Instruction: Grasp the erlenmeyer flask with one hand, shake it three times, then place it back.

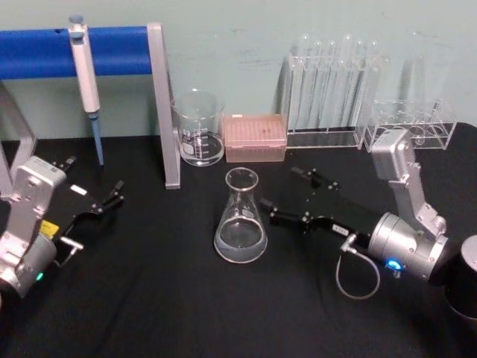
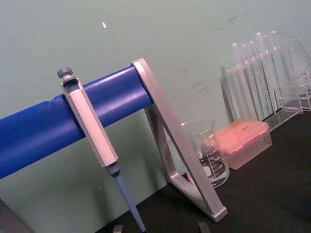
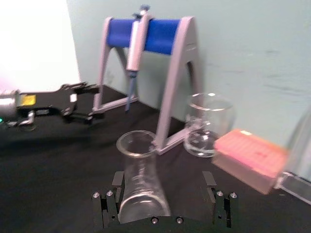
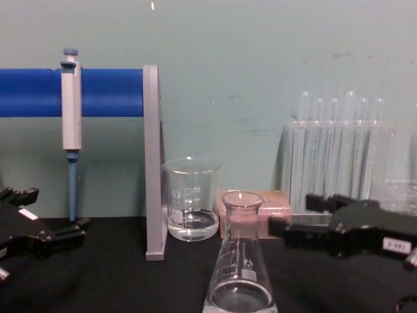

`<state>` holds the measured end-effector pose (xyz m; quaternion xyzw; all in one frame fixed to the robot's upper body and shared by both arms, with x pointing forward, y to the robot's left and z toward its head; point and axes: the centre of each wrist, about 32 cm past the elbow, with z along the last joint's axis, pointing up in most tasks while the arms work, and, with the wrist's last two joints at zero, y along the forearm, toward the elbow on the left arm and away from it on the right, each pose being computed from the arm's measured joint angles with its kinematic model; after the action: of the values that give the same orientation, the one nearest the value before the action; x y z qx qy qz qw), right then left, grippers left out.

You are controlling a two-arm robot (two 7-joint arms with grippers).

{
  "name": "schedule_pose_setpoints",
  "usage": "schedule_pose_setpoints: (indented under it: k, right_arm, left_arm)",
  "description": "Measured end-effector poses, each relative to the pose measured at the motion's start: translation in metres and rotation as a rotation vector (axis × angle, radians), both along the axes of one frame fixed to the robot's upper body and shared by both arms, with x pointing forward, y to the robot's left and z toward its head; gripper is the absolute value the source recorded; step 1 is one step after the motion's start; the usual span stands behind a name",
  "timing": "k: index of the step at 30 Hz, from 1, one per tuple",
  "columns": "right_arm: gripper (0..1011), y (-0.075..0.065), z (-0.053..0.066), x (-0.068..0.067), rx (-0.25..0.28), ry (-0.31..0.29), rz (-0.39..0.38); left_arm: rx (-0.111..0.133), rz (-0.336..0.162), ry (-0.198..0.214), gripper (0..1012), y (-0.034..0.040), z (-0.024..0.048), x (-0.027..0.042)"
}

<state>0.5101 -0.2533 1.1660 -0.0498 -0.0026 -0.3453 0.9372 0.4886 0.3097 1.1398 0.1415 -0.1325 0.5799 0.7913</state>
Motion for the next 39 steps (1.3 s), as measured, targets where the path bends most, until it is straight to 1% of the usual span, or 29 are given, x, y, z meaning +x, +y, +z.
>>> schedule_pose_setpoints:
  k: [4, 5, 9, 10, 11, 13, 15, 19, 20, 21, 23, 27, 28, 34, 39]
  right_arm:
    - [1003, -0.006, 0.004, 0.001, 0.023, -0.024, -0.065]
    - [1003, -0.006, 0.004, 0.001, 0.023, -0.024, -0.065]
    - [1003, -0.006, 0.007, 0.004, 0.057, -0.052, -0.144]
    - [1002, -0.005, 0.007, 0.006, 0.068, -0.061, -0.175]
    - [1003, -0.005, 0.007, 0.006, 0.068, -0.061, -0.175]
    - [1003, -0.001, 0.006, 0.009, 0.089, -0.078, -0.238]
    - [1002, 0.002, 0.005, 0.010, 0.100, -0.087, -0.272]
    - [1003, 0.010, -0.001, 0.015, 0.118, -0.098, -0.340]
    - [1003, 0.012, -0.003, 0.016, 0.118, -0.101, -0.359]
    - [1003, 0.012, -0.003, 0.016, 0.118, -0.101, -0.359]
    - [1003, 0.017, -0.009, 0.019, 0.112, -0.102, -0.388]
    - [1003, 0.021, -0.016, 0.022, 0.102, -0.095, -0.409]
    - [1003, 0.022, -0.020, 0.023, 0.095, -0.090, -0.417]
    - [1002, 0.027, -0.031, 0.027, 0.066, -0.069, -0.430]
    - [1003, 0.029, -0.036, 0.028, 0.050, -0.056, -0.432]
  left_arm:
    - [0.000, 0.000, 0.000, 1001, 0.0000, 0.0000, 0.0000]
    - [0.000, 0.000, 0.000, 1001, 0.0000, 0.0000, 0.0000]
    - [0.000, 0.000, 0.000, 1001, 0.0000, -0.0001, 0.0000]
    - [0.000, 0.000, 0.000, 1001, 0.0000, 0.0000, 0.0000]
    - [0.000, 0.000, 0.000, 1001, 0.0000, 0.0000, 0.0000]
    - [0.000, 0.000, 0.000, 1001, 0.0000, 0.0000, 0.0000]
    - [0.000, 0.000, 0.000, 1001, 0.0000, 0.0000, 0.0000]
    - [0.000, 0.000, 0.000, 1001, 0.0000, 0.0000, 0.0000]
    - [0.000, 0.000, 0.000, 1001, 0.0000, 0.0000, 0.0000]
    - [0.000, 0.000, 0.000, 1001, 0.0000, 0.0000, 0.0000]
    - [0.000, 0.000, 0.000, 1001, 0.0000, 0.0000, 0.0000]
    - [0.000, 0.000, 0.000, 1001, 0.0000, 0.0000, 0.0000]
    - [0.000, 0.000, 0.000, 1001, 0.0000, 0.0000, 0.0000]
    - [0.000, 0.000, 0.000, 1001, 0.0000, 0.0000, 0.0000]
    - [0.000, 0.000, 0.000, 1001, 0.0000, 0.0000, 0.0000]
